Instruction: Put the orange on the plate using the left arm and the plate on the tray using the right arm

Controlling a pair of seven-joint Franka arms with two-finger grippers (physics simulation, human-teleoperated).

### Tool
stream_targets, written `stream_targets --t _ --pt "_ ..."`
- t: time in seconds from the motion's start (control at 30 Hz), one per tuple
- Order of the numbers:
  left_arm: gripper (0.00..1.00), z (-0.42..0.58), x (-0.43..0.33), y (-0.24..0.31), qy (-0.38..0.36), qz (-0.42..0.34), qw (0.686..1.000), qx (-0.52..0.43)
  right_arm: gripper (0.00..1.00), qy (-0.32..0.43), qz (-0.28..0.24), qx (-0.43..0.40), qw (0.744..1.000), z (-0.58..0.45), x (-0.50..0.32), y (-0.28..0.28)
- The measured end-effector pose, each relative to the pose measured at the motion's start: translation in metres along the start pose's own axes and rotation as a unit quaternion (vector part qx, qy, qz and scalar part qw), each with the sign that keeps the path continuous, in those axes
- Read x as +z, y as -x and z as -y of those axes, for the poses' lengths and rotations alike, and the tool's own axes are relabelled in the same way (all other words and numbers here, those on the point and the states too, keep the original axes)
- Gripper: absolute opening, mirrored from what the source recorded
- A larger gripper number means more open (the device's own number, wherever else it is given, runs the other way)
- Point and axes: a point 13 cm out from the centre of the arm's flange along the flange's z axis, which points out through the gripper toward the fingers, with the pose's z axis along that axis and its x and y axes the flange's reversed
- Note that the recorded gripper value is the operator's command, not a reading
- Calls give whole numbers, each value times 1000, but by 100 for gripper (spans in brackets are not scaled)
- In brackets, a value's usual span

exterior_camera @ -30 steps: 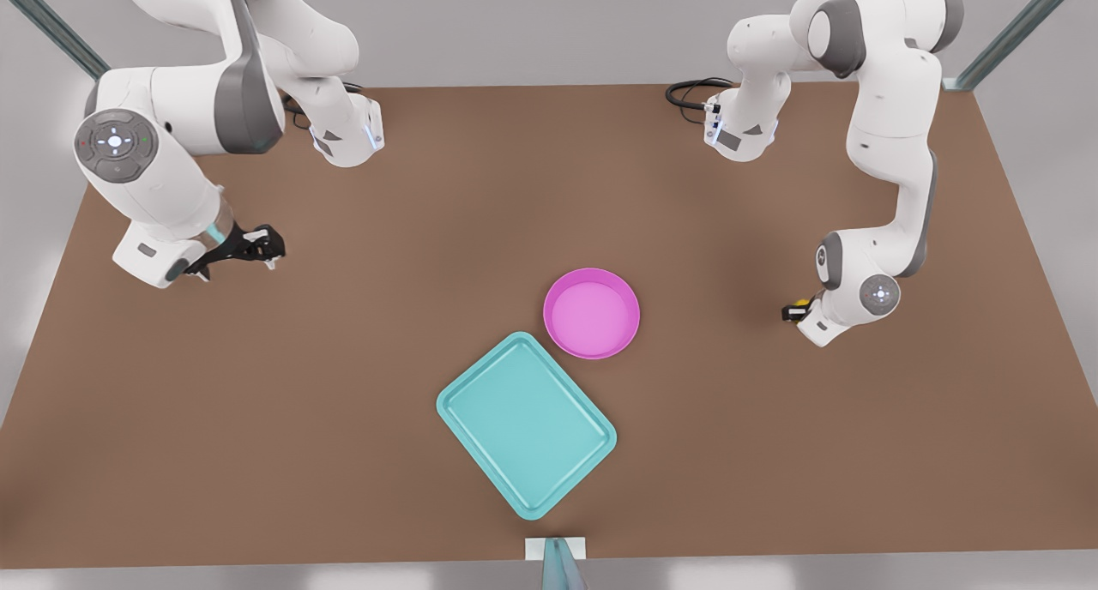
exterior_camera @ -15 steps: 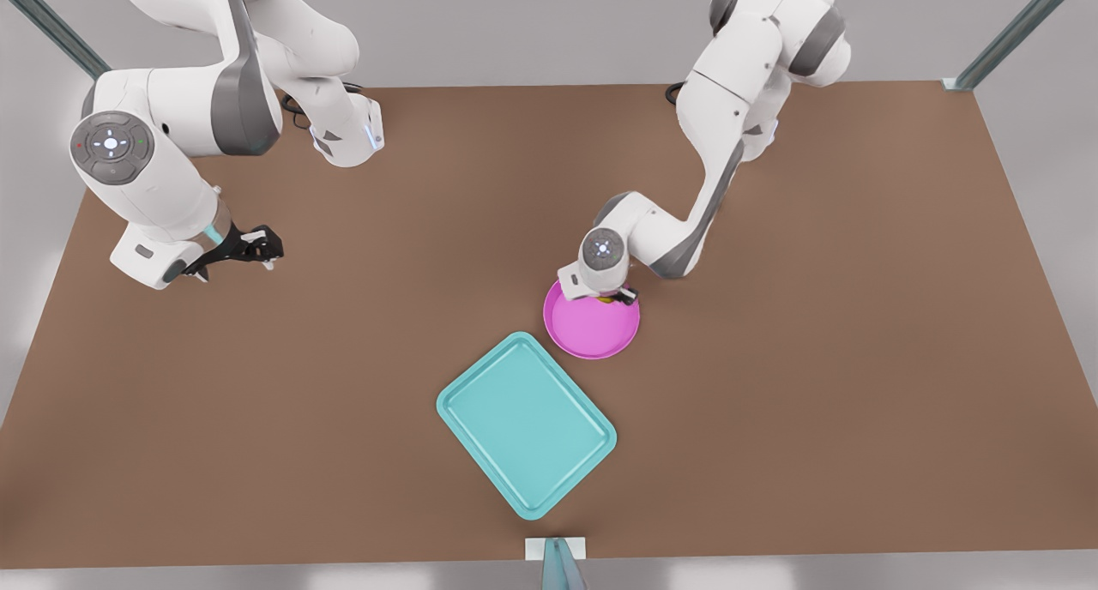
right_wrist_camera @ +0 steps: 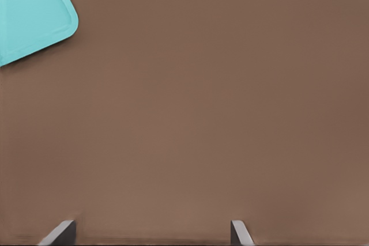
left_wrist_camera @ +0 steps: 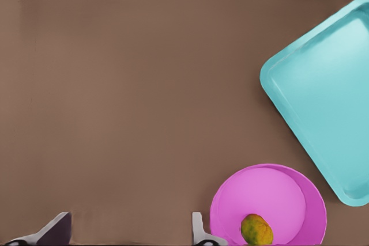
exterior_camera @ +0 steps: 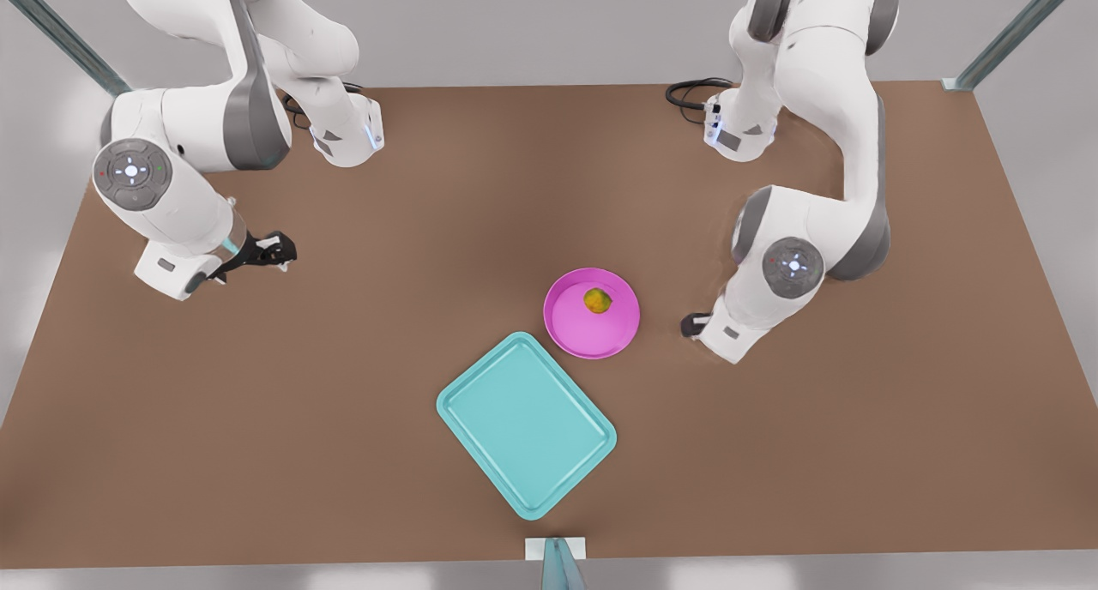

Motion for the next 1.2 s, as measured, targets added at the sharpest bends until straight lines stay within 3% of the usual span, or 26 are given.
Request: stream_targets --t 0.07,0.17,0.4,0.67,0.93,1.2 --pt "100 -101 -54 2 1 -9 998 -58 100 25 -30 -23 999 -42 43 -2" --pt "100 -148 -76 -21 -28 -44 997 -53 100 57 -57 -47 996 -116 99 -2" --pt "100 -162 -99 -38 -27 -51 998 -4 100 113 -55 -16 992 -236 197 23" --pt "100 -173 -97 -49 -25 -77 996 26 100 171 -12 61 983 -357 262 71" --pt "100 -173 -86 -52 -21 -96 994 50 100 226 -18 158 961 -410 290 84" --pt "100 -174 -87 -53 -22 -94 993 66 100 252 -20 202 946 -458 315 112"
